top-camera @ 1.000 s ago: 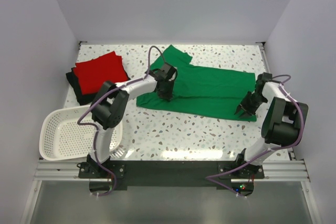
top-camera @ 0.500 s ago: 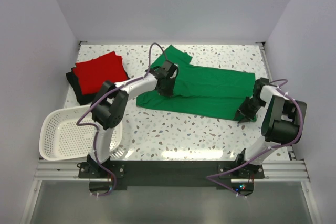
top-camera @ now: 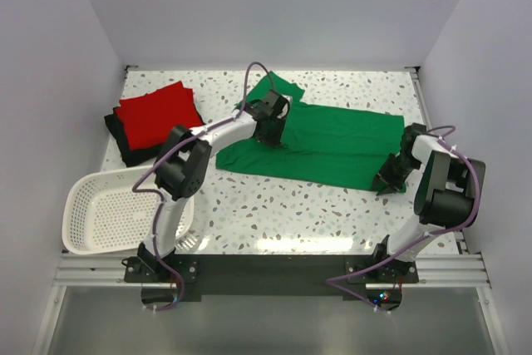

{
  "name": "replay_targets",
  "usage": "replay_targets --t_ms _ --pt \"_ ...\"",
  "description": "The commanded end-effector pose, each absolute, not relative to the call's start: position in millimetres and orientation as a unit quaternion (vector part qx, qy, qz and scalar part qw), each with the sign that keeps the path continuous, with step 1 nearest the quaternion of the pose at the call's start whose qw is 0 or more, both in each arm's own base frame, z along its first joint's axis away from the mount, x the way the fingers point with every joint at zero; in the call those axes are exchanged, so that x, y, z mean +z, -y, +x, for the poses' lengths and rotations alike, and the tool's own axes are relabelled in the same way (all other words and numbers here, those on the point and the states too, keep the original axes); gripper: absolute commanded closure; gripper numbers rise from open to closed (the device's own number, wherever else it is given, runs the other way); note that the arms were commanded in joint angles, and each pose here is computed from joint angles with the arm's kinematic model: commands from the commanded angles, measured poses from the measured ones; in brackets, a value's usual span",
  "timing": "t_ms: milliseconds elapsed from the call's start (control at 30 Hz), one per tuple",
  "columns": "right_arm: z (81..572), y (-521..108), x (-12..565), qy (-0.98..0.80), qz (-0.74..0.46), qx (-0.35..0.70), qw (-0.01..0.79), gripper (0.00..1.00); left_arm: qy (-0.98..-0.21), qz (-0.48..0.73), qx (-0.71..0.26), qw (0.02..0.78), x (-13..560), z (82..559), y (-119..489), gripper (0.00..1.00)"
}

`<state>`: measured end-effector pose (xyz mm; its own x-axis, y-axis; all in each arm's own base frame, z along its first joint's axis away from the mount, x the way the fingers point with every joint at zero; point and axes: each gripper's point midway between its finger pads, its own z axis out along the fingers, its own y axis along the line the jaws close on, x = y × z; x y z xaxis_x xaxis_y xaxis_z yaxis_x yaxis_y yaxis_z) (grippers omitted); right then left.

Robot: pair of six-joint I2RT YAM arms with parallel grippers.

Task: Fold and stack the t-shirts
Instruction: Fold the tshirt

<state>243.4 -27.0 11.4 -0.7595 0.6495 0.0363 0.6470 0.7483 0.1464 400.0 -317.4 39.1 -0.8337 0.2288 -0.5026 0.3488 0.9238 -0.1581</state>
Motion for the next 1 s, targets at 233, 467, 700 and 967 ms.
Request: replay_targets --t_ms 233,467,700,967 --pt "241.1 31.9 -2.8 -0.938 0.34 0.059 -0.001 0.68 -0.938 0.188 -0.124 0.265 46.2 415.1 336.9 1.0" --pt "236.2 34.1 -8.6 -0.939 0.341 0.048 -0.015 0.68 -0.935 0.198 -0.125 0.267 45.9 420.6 343.5 1.0" --pt "234.3 34.4 -11.0 -0.939 0.341 0.046 -0.021 0.68 -0.931 0.206 -0.13 0.272 48.8 425.7 350.7 1.0" --pt "232.6 34.2 -12.6 -0.939 0.341 0.044 -0.026 0.68 -0.93 0.217 -0.128 0.268 44.5 424.6 355.9 1.0"
